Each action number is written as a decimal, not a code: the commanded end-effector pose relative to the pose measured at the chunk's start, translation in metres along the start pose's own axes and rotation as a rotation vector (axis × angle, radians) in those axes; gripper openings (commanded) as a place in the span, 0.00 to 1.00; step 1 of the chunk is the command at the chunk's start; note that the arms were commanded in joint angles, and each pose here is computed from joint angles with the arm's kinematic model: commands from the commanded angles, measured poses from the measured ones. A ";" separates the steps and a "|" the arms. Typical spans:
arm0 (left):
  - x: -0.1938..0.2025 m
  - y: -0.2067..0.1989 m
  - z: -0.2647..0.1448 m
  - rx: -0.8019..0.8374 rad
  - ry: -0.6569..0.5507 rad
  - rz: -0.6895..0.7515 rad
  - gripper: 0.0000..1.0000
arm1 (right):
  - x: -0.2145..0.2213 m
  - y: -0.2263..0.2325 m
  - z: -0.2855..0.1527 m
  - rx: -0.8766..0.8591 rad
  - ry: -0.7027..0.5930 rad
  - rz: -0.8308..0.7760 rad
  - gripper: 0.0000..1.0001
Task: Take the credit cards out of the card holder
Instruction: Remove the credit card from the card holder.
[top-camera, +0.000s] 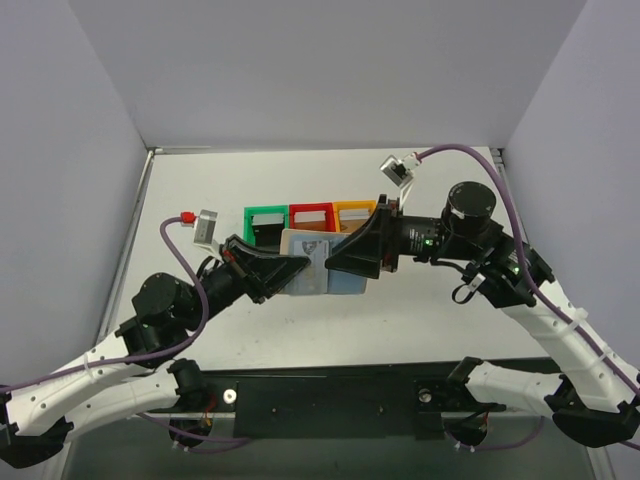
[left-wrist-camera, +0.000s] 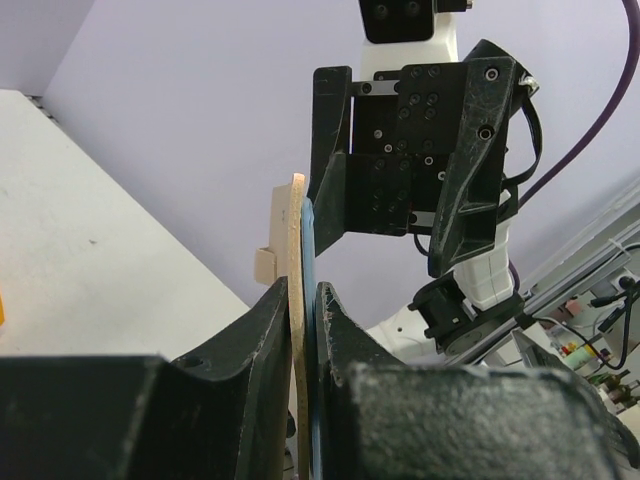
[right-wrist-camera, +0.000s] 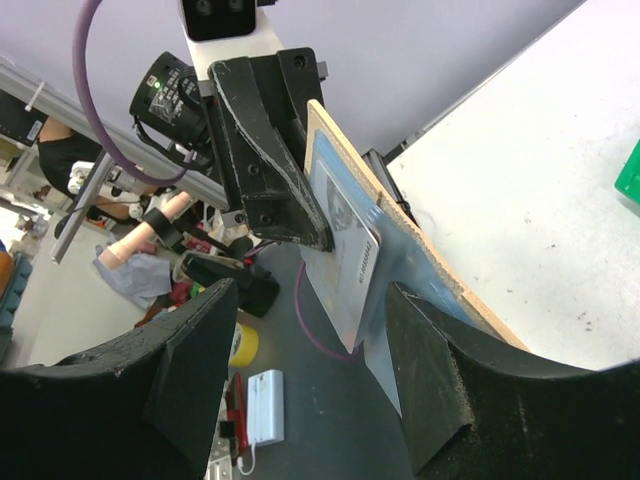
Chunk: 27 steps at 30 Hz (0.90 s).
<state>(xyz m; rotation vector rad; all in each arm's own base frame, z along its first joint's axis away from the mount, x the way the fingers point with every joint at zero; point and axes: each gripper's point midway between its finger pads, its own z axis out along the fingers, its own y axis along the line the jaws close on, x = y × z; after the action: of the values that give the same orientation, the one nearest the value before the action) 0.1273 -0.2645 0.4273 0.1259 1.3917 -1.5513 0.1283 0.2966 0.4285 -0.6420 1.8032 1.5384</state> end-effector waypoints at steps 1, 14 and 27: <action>-0.025 -0.023 0.000 0.087 -0.100 -0.041 0.00 | -0.017 0.015 0.000 -0.056 -0.070 -0.024 0.56; -0.029 -0.023 -0.001 0.086 -0.119 -0.027 0.00 | -0.014 0.014 0.009 -0.081 -0.044 0.018 0.56; -0.035 -0.022 0.001 0.081 -0.149 -0.010 0.00 | -0.011 0.017 0.011 -0.099 -0.031 0.034 0.56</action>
<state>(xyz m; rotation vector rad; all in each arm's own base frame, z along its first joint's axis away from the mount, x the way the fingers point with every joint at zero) 0.1318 -0.2613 0.4336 0.0807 1.3472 -1.5599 0.1307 0.3074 0.4369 -0.5999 1.7926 1.6178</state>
